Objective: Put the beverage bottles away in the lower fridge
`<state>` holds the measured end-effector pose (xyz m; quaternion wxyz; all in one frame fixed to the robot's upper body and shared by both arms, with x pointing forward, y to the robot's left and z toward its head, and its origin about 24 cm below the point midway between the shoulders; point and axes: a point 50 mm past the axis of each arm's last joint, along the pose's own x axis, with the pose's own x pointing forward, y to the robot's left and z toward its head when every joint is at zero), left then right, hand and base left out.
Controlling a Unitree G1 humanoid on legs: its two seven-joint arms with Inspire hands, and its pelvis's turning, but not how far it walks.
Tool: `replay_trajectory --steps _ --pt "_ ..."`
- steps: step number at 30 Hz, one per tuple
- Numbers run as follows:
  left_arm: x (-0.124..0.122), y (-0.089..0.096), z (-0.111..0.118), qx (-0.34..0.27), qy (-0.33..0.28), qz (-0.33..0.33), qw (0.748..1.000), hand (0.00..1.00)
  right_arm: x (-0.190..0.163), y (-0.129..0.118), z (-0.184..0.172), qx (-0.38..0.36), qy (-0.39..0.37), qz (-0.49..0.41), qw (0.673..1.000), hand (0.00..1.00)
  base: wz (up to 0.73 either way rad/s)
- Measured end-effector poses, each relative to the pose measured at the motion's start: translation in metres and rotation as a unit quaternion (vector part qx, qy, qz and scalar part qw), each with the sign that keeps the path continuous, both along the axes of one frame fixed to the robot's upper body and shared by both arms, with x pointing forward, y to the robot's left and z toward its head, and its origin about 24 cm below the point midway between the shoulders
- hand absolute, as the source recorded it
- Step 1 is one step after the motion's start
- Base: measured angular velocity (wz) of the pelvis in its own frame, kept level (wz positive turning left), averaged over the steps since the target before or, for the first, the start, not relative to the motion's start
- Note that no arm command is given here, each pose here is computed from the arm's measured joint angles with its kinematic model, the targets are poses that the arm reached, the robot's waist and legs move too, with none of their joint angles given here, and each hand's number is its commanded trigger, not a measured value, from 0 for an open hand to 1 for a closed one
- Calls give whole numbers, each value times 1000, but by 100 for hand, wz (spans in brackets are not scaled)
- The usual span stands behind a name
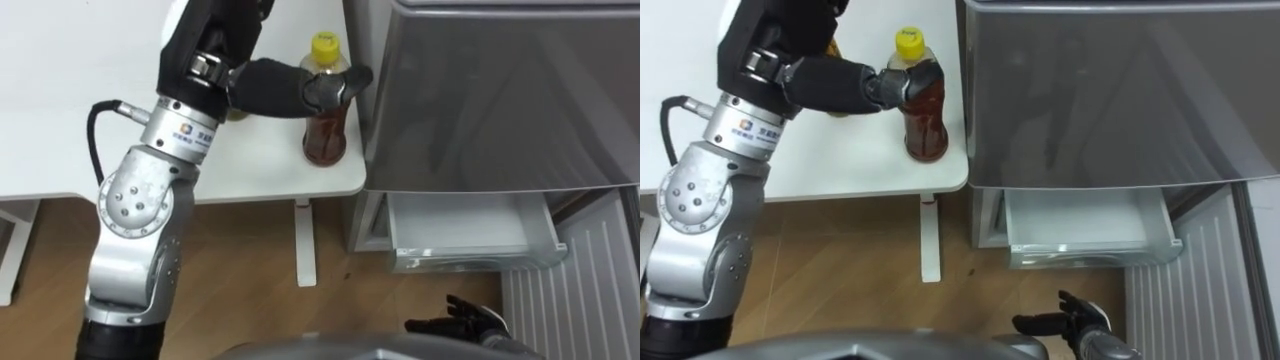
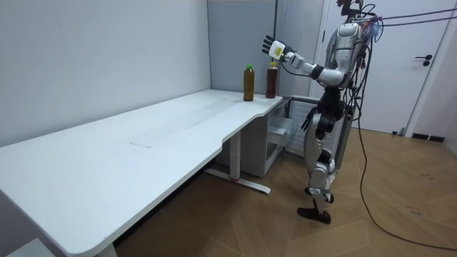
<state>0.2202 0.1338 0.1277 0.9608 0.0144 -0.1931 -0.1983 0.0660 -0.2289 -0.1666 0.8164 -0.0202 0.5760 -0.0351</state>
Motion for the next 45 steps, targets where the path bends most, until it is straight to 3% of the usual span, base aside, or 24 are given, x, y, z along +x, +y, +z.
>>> replay_trajectory --steps 8,19,29,45 --pt "5 -5 -22 6 50 -10 999 0 2 1 0 2 -3 7 1000 0 2" --pt "4 -6 -25 16 55 -31 998 0 3 1 1 9 -4 10 1000 0 -1" --pt "3 0 -59 22 132 -13 991 0 5 2 1 9 -3 15 1000 0 0" --pt "3 4 -78 23 173 -4 985 0 5 2 1 9 -5 15 1000 0 0"
